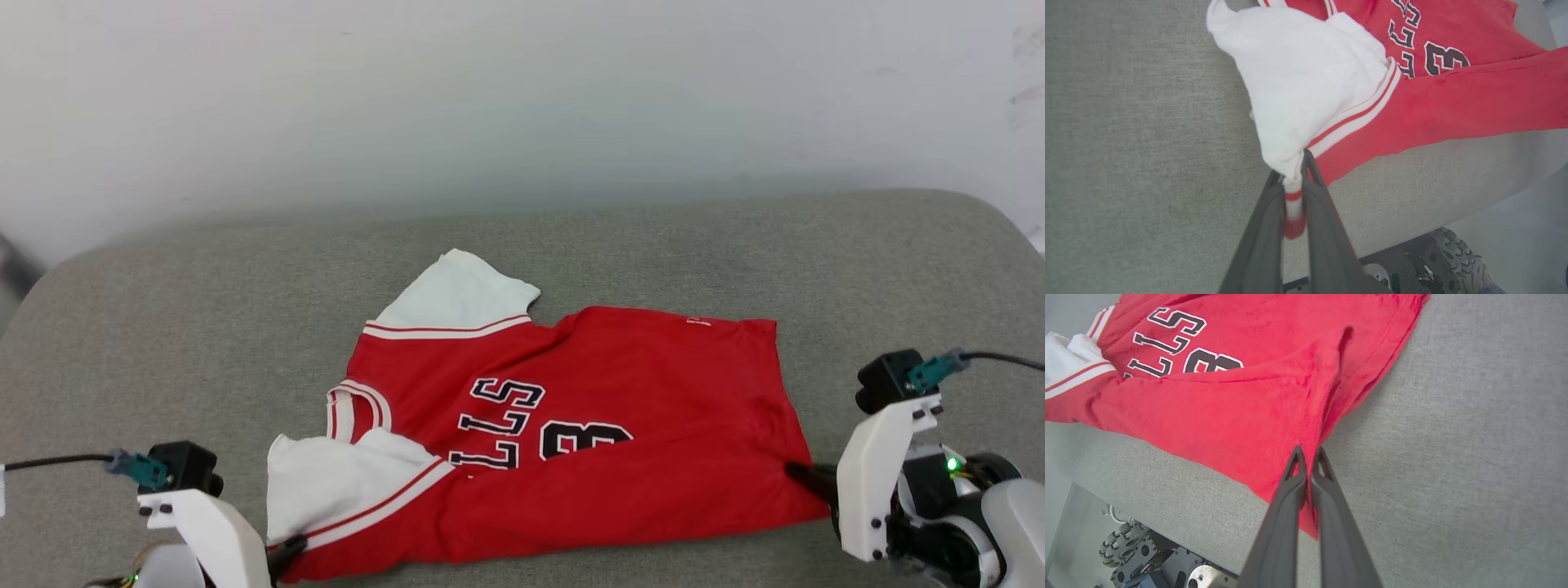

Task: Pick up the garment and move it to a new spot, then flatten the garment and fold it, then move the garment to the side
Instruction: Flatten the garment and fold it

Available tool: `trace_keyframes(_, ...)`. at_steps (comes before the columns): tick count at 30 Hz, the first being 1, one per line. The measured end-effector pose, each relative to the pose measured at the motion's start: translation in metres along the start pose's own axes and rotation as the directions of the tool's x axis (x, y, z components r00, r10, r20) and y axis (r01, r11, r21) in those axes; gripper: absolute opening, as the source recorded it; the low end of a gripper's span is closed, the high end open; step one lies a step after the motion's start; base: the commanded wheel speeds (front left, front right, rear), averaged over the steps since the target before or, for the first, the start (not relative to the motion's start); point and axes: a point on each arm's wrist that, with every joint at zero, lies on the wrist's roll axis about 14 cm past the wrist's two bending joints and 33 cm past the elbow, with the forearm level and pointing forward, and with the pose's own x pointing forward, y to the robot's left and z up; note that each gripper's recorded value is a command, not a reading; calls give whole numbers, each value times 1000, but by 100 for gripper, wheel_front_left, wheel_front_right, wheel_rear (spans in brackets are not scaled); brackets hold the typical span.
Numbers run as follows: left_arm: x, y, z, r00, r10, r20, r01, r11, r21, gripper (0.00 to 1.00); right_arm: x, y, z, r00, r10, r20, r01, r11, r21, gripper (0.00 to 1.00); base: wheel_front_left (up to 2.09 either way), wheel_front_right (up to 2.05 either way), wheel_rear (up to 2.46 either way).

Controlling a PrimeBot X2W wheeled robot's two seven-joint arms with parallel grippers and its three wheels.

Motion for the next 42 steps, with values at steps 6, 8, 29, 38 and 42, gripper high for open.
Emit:
trace_keyframes(6,-5,6,-29,1000,9,-23,-11,997,-77,0,6,0,-37,998,1,-57,2,999,50,12,0,0,0)
trace_keyframes(8,0,5,-29,1000,14,-3,-14,993,-116,19,10,1,-49,997,1,-72,4,997,73,100,0,0,0)
trace_keyframes(29,26,-12,155,860,54,507,-130,985,116,100,-39,-26,73,759,-145,635,161,986,32,100,0,0,0)
trace_keyframes(38,90,-27,230,849,18,528,-134,974,181,100,-21,-49,114,704,-182,686,227,974,25,100,0,0,0)
trace_keyframes(42,133,-20,237,905,24,424,-106,980,170,100,-4,-57,114,717,-197,669,234,972,35,100,0,0,0)
